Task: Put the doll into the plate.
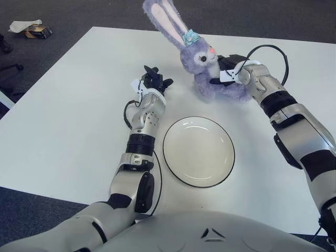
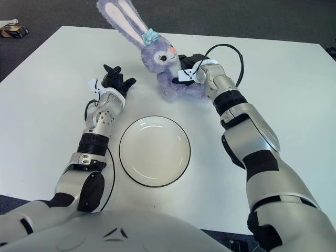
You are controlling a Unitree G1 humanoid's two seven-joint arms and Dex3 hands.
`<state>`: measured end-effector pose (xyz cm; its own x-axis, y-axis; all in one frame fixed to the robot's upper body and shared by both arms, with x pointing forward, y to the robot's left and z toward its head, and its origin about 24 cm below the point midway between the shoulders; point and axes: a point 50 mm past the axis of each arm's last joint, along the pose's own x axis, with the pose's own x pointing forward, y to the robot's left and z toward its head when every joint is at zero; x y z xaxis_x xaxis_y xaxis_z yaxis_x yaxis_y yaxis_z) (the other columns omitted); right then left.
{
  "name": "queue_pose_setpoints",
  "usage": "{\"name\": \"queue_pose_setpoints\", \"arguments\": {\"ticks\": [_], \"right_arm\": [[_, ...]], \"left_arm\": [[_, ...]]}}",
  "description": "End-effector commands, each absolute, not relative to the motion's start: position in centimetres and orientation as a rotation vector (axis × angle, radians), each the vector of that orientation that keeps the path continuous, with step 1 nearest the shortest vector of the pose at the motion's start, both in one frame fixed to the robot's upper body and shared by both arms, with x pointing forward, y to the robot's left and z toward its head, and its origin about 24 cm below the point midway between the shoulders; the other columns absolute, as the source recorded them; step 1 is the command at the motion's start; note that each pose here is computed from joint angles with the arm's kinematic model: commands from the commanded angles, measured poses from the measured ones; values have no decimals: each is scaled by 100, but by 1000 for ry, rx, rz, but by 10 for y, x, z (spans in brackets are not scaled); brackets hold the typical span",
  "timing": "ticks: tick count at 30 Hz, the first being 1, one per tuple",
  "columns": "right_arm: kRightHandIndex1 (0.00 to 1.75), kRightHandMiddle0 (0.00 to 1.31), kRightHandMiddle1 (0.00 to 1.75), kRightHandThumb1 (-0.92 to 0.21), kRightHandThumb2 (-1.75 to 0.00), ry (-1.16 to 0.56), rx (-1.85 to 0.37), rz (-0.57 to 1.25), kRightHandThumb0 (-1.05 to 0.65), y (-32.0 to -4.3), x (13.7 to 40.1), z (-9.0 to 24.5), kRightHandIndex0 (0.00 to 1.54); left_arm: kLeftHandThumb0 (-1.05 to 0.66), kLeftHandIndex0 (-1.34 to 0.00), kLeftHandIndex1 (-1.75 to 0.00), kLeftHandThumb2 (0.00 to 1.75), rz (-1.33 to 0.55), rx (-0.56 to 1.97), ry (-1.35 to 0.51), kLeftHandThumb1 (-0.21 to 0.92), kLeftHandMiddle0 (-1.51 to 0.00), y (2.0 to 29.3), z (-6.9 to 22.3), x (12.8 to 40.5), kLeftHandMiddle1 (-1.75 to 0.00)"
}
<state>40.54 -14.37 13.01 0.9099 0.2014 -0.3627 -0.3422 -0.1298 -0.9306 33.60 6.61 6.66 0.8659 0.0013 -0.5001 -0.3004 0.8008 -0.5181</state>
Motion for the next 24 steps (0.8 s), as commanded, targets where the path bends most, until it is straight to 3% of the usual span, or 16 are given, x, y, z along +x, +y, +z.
{"name": "queue_pose_setpoints", "arguments": {"ticks": [1, 3, 4, 8, 12, 14, 16, 20, 22, 24], "right_arm": [[78, 0, 74, -83, -55, 229, -1694, 550, -79, -157, 397, 103, 0], [94, 0, 80, -80, -59, 221, -1704, 552, -78, -157, 396, 103, 0], [118, 0, 103, -73, -69, 210, -1712, 550, -74, -157, 396, 102, 0], [162, 3, 157, -50, -101, 178, -1727, 531, -58, -160, 395, 100, 0], [171, 28, 170, -59, -94, 158, -1715, 488, -44, -162, 394, 97, 0], [173, 36, 172, -57, -99, 152, -1703, 453, -23, -165, 393, 94, 10], [173, 42, 174, -53, -106, 145, -1694, 425, -10, -166, 392, 92, 19], [174, 48, 174, -47, -115, 113, -1665, 373, -3, -167, 391, 88, 27], [164, 55, 175, -33, -127, 86, -1637, 341, -1, -168, 390, 86, 47], [157, 59, 175, -26, -133, 68, -1618, 323, -1, -168, 389, 84, 58]], "left_arm": [[-71, -18, -175, 86, 137, -608, 580, 90, -22, 32, 79, 340, -175], [-71, -18, -175, 86, 136, -608, 578, 90, -22, 32, 79, 340, -175], [-71, -18, -175, 86, 136, -608, 577, 90, -22, 32, 79, 340, -175], [-71, -16, -175, 85, 136, -605, 573, 91, -21, 33, 80, 340, -175], [-71, -16, -175, 85, 136, -606, 571, 91, -21, 34, 80, 340, -175], [-71, -17, -175, 85, 134, -610, 568, 91, -21, 35, 80, 340, -175], [-71, -18, -175, 84, 135, -611, 565, 91, -21, 35, 80, 340, -175], [-70, -18, -175, 84, 143, -609, 556, 91, -22, 38, 80, 340, -175], [-70, -19, -175, 83, 149, -605, 547, 92, -23, 40, 81, 340, -175], [-70, -19, -175, 83, 153, -600, 540, 92, -24, 42, 81, 340, -175]]}}
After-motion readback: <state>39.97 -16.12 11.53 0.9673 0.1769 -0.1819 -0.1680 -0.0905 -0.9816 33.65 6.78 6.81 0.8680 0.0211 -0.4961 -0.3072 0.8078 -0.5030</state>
